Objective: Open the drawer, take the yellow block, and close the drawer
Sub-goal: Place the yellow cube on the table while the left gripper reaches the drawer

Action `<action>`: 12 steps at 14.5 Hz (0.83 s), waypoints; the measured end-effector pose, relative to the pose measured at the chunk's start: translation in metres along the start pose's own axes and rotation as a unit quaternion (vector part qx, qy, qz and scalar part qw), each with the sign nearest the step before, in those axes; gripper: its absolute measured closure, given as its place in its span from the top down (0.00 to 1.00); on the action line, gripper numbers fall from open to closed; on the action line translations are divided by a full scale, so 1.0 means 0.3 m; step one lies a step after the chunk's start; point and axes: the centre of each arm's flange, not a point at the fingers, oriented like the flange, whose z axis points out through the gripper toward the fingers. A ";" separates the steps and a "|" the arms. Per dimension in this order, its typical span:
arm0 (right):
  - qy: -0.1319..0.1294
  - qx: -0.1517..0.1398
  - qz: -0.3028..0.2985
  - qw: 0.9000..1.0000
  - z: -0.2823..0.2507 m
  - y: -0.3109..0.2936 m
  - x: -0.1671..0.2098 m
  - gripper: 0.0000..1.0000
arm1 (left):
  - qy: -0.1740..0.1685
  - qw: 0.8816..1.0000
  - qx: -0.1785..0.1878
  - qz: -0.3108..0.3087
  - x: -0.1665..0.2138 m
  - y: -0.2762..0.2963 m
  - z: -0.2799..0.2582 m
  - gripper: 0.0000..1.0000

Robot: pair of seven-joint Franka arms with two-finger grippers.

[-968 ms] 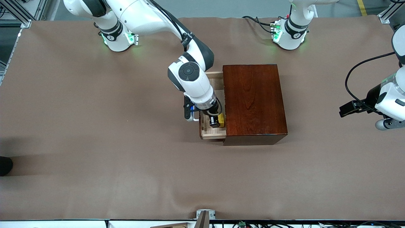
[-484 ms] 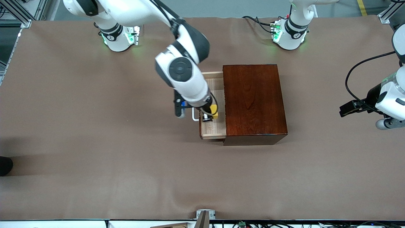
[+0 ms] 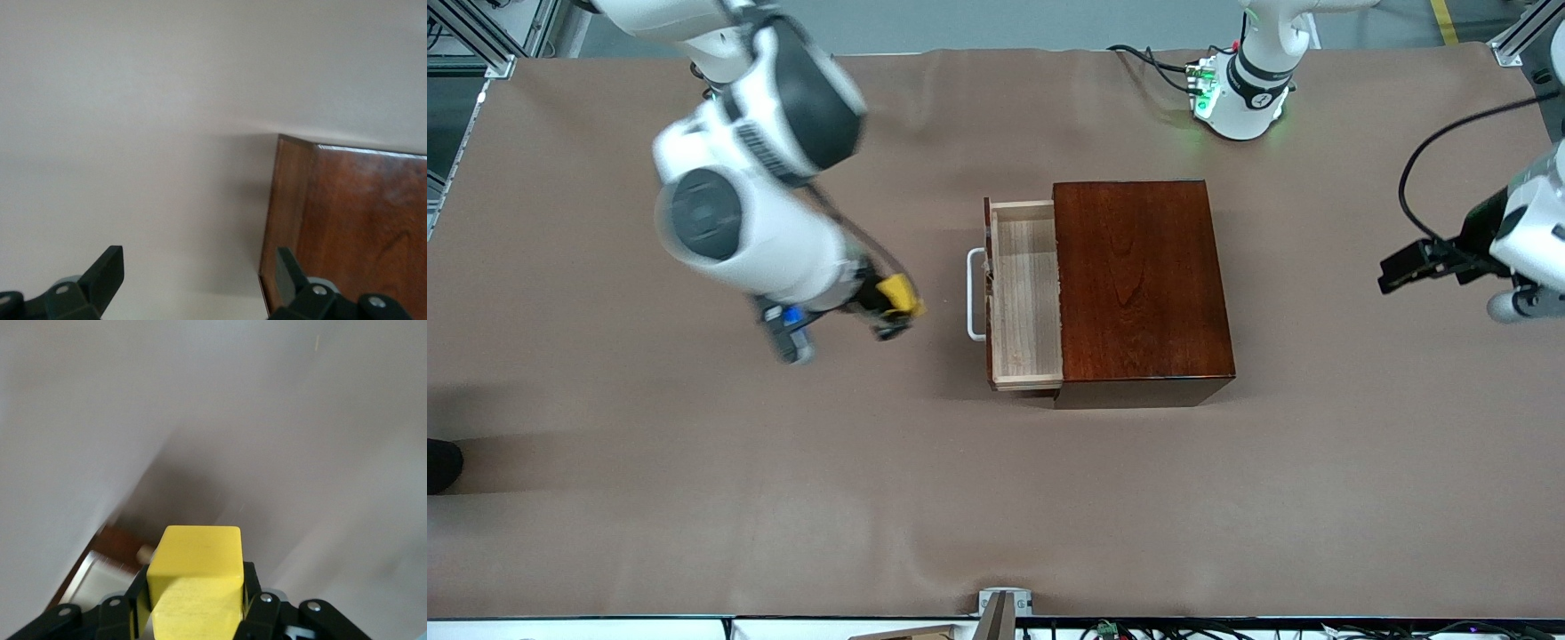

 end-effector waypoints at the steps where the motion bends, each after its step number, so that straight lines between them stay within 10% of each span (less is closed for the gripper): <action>1: 0.010 -0.009 -0.038 0.999 -0.015 0.047 0.099 0.56 | 0.000 1.000 -0.003 0.001 -0.018 0.003 -0.021 1.00; 7: 0.023 -0.028 -0.234 0.971 0.073 0.366 0.683 0.56 | -0.009 0.999 -0.022 -0.022 -0.062 0.182 -0.015 1.00; 12: 0.071 0.000 -0.341 0.937 0.342 0.431 0.832 0.56 | -0.035 0.994 -0.023 -0.098 -0.106 0.493 0.105 1.00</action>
